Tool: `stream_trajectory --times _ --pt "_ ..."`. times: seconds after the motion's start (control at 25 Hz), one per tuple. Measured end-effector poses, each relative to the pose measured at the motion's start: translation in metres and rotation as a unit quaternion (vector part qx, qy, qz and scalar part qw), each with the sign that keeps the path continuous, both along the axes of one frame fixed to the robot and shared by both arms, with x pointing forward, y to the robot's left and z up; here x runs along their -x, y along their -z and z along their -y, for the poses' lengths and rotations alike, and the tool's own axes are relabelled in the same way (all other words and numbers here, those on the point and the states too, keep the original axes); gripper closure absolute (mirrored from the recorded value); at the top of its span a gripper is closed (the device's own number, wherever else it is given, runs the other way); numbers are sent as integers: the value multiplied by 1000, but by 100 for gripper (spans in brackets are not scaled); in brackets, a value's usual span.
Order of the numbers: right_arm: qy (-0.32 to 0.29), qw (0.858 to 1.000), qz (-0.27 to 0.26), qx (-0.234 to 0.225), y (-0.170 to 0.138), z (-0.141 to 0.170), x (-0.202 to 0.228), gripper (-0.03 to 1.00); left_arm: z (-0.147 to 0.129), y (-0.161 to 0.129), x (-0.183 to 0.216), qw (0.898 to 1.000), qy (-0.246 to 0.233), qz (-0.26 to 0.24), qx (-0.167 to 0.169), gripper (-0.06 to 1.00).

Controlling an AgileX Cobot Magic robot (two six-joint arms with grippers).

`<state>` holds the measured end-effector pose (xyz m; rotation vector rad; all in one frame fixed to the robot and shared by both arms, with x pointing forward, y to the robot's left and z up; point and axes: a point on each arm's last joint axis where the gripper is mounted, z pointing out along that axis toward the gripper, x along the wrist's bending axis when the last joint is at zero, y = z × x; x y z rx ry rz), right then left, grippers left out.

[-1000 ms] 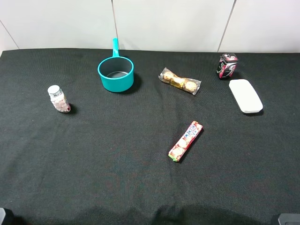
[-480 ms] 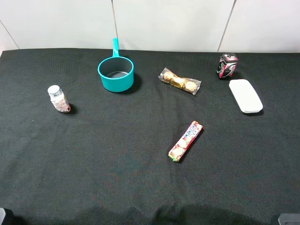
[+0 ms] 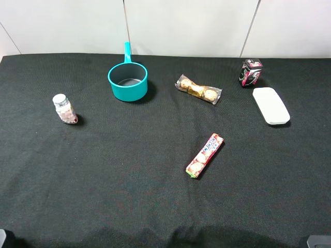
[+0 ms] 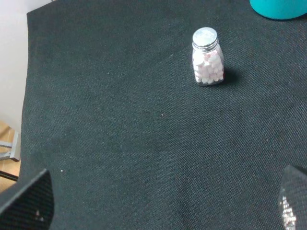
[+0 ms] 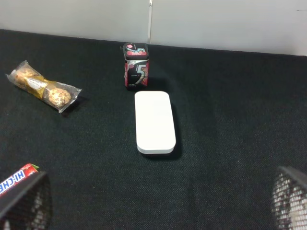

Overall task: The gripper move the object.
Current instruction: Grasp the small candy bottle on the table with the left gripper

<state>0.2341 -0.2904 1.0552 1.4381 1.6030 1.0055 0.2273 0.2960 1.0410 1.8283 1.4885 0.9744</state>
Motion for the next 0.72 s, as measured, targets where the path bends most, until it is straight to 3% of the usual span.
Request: stream_trajectory --times 0.24,0.72 --pt "0 1000 0 0 0 0 0 27 0 -5 -4 1000 -5 -11 8 -5" --pt "0 1000 0 0 0 0 0 27 -2 -40 -44 996 5 -94 6 -5"
